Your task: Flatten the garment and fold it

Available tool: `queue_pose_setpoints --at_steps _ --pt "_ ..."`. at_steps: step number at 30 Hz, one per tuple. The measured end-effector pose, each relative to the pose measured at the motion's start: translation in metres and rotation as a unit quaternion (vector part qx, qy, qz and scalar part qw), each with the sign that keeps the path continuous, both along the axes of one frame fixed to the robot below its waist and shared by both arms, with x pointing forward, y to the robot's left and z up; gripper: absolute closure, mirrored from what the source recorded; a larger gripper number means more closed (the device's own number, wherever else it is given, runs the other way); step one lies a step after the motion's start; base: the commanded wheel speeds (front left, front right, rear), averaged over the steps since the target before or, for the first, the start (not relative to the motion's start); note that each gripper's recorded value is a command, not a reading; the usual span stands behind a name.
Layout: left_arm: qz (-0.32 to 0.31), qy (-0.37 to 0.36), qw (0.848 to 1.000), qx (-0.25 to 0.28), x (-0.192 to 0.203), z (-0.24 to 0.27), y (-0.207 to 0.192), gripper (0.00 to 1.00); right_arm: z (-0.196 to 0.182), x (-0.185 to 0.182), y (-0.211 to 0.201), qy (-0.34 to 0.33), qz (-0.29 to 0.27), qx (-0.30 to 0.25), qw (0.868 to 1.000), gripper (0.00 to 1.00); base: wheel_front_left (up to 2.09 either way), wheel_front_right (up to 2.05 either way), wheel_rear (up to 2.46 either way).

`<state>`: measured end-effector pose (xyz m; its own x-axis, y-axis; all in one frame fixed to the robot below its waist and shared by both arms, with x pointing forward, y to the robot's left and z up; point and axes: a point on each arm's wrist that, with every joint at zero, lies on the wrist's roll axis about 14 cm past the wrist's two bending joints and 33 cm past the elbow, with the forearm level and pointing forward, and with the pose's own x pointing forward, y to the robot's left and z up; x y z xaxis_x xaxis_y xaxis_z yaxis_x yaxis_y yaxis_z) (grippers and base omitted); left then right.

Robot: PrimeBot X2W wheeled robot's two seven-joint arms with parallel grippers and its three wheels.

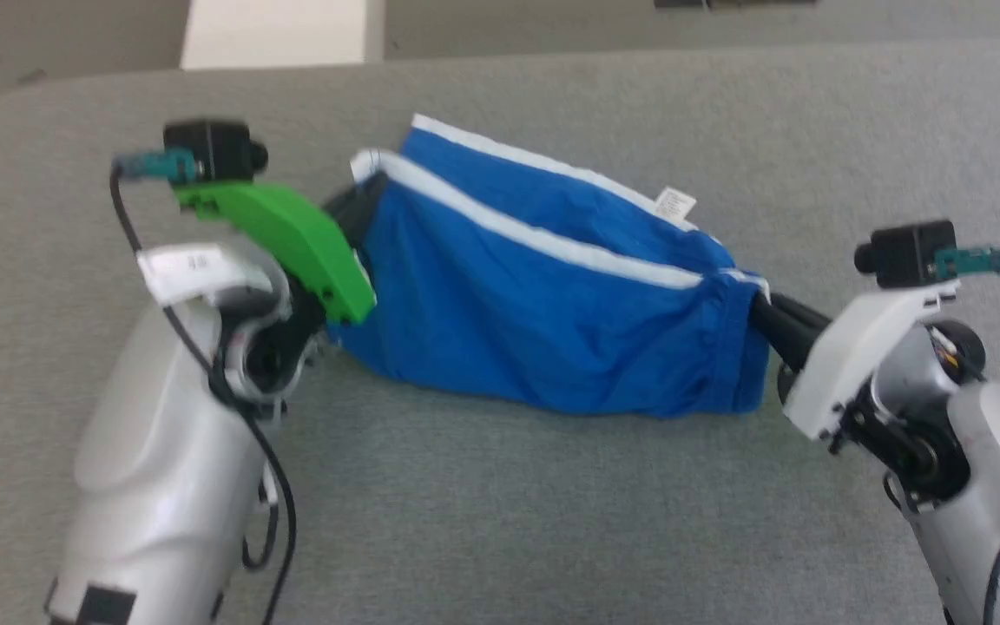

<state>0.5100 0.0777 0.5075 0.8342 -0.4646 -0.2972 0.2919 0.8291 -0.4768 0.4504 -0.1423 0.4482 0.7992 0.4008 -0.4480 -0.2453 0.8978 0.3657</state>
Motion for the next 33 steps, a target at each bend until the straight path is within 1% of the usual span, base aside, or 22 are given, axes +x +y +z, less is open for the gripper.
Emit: queue_pose_setpoints --at_steps 8,14,19,24,31,32,33 --pt "-0.027 0.006 0.999 0.025 0.057 -0.024 -0.024 1.0 -0.024 0.021 -0.003 0.021 -0.012 0.001 1.0 1.0 0.0 0.0 0.0" --pt "-0.041 0.011 0.999 0.031 0.084 -0.045 -0.042 1.0 -0.046 0.027 -0.012 0.042 -0.024 -0.002 0.999 1.0 0.0 0.0 0.0" --pt "-0.043 0.036 0.998 0.032 0.095 -0.073 -0.051 1.0 -0.059 0.031 -0.014 0.055 -0.03 0.003 0.998 1.0 0.0 0.0 0.0" --pt "-0.043 0.069 0.996 0.048 0.096 -0.101 -0.052 1.0 -0.064 0.034 -0.015 0.057 -0.032 0.006 0.998 1.0 0.0 0.0 0.0" --pt "-0.029 0.071 0.995 0.066 0.098 -0.107 -0.042 1.0 -0.06 0.035 -0.015 0.051 -0.037 0.014 0.998 1.0 0.0 0.0 0.0" --pt "-0.027 0.07 0.995 0.068 0.098 -0.107 -0.04 0.72 -0.059 0.035 -0.015 0.05 -0.037 0.014 0.998 0.79 0.0 0.0 0.0" --pt "-0.024 0.069 0.995 0.069 0.099 -0.105 -0.038 0.0 -0.058 0.035 -0.015 0.049 -0.037 0.014 0.998 0.12 0.0 0.0 0.0"
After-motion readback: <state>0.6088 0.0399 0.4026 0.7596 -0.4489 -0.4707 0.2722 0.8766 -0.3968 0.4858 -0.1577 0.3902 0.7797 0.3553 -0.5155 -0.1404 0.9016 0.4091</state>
